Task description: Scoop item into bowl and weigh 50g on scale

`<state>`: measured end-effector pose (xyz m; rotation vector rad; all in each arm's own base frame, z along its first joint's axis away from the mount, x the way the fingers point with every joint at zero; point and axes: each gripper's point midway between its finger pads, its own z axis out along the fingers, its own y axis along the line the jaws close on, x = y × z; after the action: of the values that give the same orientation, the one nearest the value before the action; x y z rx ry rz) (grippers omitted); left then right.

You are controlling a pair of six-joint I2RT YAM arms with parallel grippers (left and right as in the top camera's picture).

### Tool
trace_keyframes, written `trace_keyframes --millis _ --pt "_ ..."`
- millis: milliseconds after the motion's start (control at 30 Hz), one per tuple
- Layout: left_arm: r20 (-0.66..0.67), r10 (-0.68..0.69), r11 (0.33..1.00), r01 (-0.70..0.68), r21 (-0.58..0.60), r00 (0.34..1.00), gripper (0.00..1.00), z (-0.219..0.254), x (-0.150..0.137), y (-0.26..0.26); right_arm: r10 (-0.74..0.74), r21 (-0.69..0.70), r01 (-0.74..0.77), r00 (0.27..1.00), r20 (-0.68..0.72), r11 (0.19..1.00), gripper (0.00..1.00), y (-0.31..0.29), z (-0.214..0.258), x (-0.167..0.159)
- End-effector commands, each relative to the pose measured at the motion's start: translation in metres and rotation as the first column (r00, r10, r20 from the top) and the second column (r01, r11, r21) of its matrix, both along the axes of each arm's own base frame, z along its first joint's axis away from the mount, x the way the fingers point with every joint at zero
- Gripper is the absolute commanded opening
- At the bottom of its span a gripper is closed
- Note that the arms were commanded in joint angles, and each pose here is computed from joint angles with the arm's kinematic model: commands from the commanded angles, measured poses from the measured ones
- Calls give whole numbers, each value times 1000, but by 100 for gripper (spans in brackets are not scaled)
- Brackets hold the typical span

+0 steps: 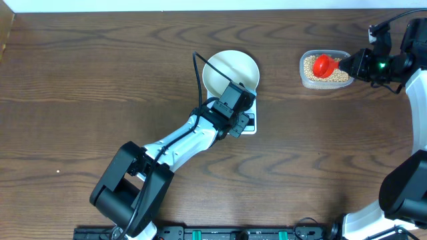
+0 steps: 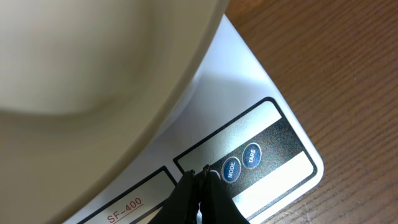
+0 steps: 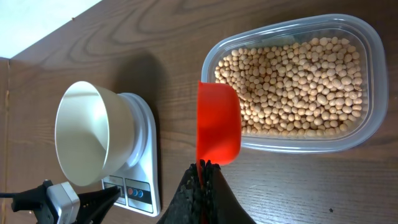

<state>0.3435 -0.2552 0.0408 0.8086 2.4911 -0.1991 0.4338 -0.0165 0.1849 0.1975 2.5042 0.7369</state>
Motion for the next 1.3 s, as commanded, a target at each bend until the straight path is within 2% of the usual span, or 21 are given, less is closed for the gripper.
trace_keyframes --millis 0,167,533,967,1267 --pt "-42 18 999 -16 35 999 7 -19 -6 9 17 -19 -16 999 38 1000 1 2 13 1" --pt "-107 -3 1000 6 27 994 7 -43 -14 4 19 -20 -18 999 39 1000 1 2 13 1" --pt "-90 -15 1000 18 26 996 7 -38 -12 3 19 -20 -18 999 38 1000 1 2 13 1" --pt "111 -10 994 21 -105 994 7 62 3 -5 19 -21 -18 999 43 1000 1 1 13 2" --pt "148 54 998 -51 -26 988 7 106 -20 36 18 -22 -17 999 49 1000 1 1 14 3"
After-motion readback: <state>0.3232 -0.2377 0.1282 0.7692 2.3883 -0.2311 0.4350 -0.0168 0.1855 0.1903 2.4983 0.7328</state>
